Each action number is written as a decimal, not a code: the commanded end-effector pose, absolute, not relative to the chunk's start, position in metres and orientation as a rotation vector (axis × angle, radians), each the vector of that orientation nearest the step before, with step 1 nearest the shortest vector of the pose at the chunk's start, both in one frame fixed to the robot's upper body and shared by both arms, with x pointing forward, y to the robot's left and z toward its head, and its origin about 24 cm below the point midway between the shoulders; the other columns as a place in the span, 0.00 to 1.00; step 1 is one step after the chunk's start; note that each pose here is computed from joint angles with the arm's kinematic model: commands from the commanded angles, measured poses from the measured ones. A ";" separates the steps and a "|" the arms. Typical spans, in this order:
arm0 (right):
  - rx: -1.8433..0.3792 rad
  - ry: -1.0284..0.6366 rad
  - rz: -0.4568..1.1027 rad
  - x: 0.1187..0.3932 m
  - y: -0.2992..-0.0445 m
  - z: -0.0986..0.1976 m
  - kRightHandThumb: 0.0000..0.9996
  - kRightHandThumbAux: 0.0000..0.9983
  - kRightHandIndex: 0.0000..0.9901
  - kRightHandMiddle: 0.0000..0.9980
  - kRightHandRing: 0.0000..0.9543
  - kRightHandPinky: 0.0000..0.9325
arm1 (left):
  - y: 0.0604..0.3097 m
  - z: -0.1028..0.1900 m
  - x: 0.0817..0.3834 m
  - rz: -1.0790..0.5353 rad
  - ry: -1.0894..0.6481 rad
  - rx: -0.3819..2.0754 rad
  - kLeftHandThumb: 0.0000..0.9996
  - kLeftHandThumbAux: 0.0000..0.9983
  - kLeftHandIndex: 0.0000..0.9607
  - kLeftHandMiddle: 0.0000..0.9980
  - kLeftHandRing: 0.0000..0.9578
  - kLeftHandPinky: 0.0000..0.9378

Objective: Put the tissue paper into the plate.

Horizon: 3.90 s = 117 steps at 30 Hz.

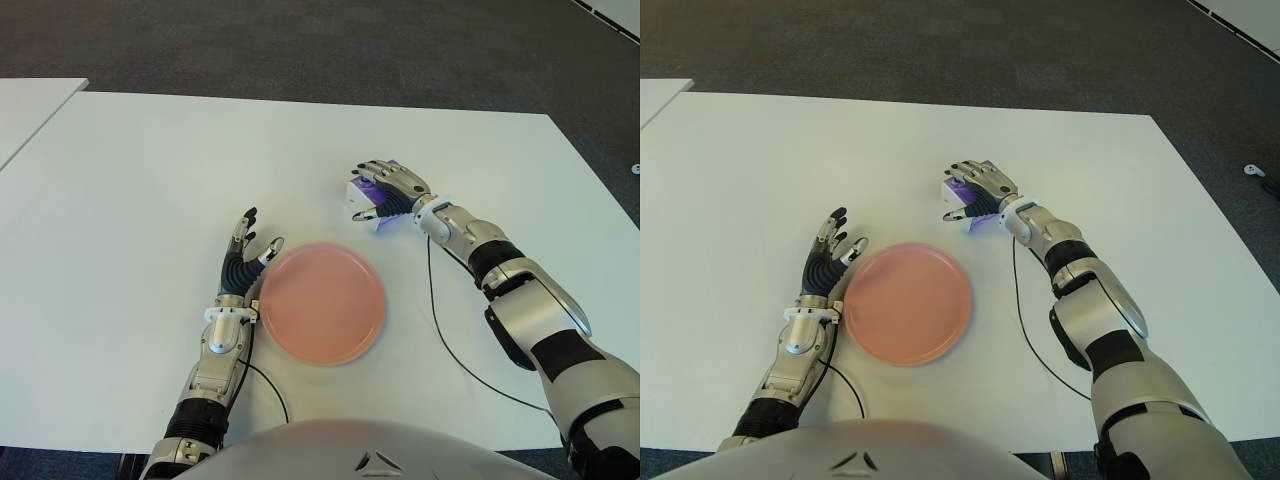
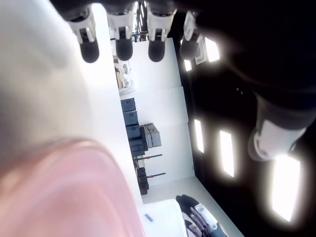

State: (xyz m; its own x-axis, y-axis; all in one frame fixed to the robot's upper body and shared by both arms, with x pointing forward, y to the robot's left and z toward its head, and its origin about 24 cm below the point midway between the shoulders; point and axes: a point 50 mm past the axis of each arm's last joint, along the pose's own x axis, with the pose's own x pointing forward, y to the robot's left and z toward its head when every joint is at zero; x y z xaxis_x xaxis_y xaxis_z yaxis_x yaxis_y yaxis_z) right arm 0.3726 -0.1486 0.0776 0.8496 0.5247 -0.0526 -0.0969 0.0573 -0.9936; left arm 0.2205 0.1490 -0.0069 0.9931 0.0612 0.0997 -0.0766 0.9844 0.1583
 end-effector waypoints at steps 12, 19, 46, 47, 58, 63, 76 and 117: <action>-1.306 -0.343 0.350 0.383 -0.161 0.101 0.22 0.36 0.00 0.00 0.00 0.00 | 0.148 -0.018 0.210 0.090 -0.022 0.152 0.00 0.53 0.00 0.00 0.00 0.00; -1.283 -0.345 0.315 0.382 -0.171 0.105 0.22 0.35 0.00 0.00 0.00 0.00 | 0.149 -0.018 0.209 0.091 -0.012 0.147 0.00 0.53 0.00 0.00 0.00 0.00; -1.204 -0.274 0.235 0.376 -0.192 0.100 0.24 0.35 0.00 0.00 0.00 0.00 | 0.153 -0.017 0.210 0.097 -0.003 0.156 0.00 0.54 0.00 0.00 0.00 0.00; -1.203 -0.272 0.236 0.376 -0.191 0.099 0.23 0.35 0.00 0.00 0.00 0.00 | 0.153 -0.017 0.210 0.096 -0.002 0.157 0.00 0.54 0.00 0.00 0.00 0.00; -1.219 -0.217 0.274 0.372 -0.191 0.084 0.24 0.35 0.00 0.00 0.00 0.00 | 0.153 -0.015 0.210 0.093 -0.010 0.160 0.00 0.53 0.00 0.00 0.00 0.00; -1.233 -0.188 0.299 0.369 -0.189 0.074 0.24 0.35 0.00 0.00 0.00 0.00 | 0.154 -0.015 0.209 0.097 -0.009 0.162 0.00 0.53 0.00 0.00 0.00 0.00; -1.273 -0.181 0.417 0.365 -0.181 0.063 0.22 0.36 0.00 0.00 0.00 0.00 | 0.154 -0.015 0.209 0.107 0.003 0.158 0.00 0.53 0.00 0.00 0.00 0.00; -1.227 -0.191 0.445 0.366 -0.165 0.060 0.18 0.35 0.00 0.00 0.00 0.00 | 0.156 -0.017 0.206 0.111 -0.004 0.163 0.00 0.53 0.00 0.00 0.00 0.00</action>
